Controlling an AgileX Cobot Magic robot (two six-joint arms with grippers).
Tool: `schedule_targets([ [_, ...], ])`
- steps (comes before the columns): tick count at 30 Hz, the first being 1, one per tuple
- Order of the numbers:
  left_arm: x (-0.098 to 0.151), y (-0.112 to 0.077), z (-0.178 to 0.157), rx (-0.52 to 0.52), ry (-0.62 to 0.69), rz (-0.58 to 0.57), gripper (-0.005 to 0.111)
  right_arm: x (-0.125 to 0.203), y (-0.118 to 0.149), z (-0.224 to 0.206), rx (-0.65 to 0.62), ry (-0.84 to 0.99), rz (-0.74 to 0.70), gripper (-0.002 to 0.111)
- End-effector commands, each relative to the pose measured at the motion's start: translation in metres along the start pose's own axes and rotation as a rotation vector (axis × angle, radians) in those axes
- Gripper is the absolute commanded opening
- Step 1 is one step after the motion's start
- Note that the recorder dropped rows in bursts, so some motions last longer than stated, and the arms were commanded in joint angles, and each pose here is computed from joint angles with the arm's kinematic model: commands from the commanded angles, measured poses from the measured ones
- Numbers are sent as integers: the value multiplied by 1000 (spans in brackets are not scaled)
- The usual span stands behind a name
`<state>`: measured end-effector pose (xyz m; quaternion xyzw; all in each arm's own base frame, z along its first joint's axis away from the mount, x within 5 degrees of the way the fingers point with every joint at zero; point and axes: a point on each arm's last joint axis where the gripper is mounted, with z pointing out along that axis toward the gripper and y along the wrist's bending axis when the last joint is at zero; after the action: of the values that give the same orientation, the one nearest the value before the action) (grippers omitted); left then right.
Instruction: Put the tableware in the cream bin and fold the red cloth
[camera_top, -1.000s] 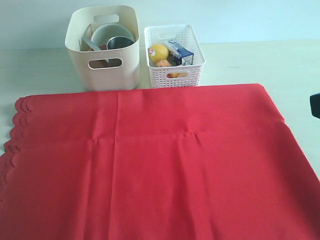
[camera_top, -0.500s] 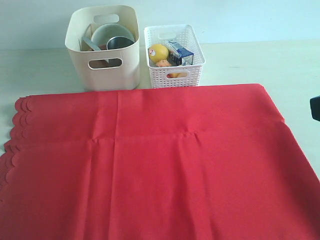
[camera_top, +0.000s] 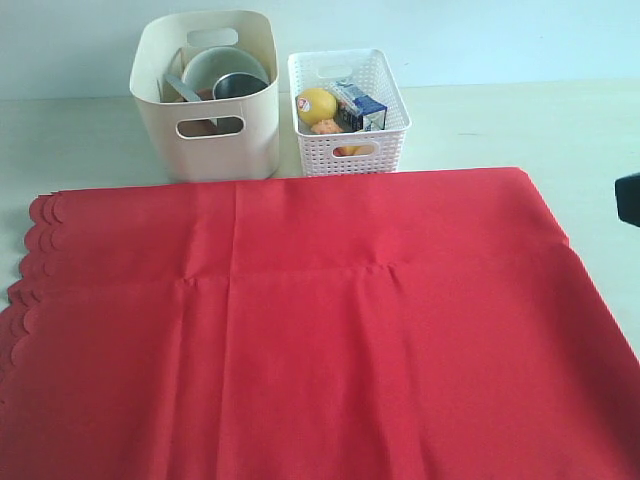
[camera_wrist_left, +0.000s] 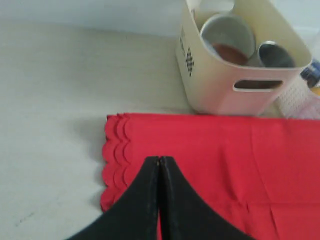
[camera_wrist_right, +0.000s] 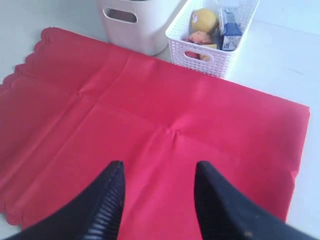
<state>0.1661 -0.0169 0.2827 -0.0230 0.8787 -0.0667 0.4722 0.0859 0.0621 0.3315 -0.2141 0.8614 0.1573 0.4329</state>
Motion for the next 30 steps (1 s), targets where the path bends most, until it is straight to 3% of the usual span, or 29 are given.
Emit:
schedule_targets([
  [1, -1, -1, 17, -9, 148, -11, 0, -6, 2, 4, -12, -49, 1, 43],
  [9, 2, -7, 44, 39, 400, 22, 0, -8, 4, 55, 50, 149, -54, 41],
  [14, 8, -16, 53, 142, 516, 38, 0, -1, 3, 101, 119, 377, -114, 23],
  [19, 14, -17, 61, 155, 587, 32, 0, -6, 2, 137, 191, 550, -187, 0],
  [24, 20, -15, 67, 150, 640, 38, 0, -12, -3, 170, 205, 641, -187, 0],
  [30, 28, -12, 79, 133, 708, 50, 0, -5, -35, 203, 205, 725, -40, 0],
])
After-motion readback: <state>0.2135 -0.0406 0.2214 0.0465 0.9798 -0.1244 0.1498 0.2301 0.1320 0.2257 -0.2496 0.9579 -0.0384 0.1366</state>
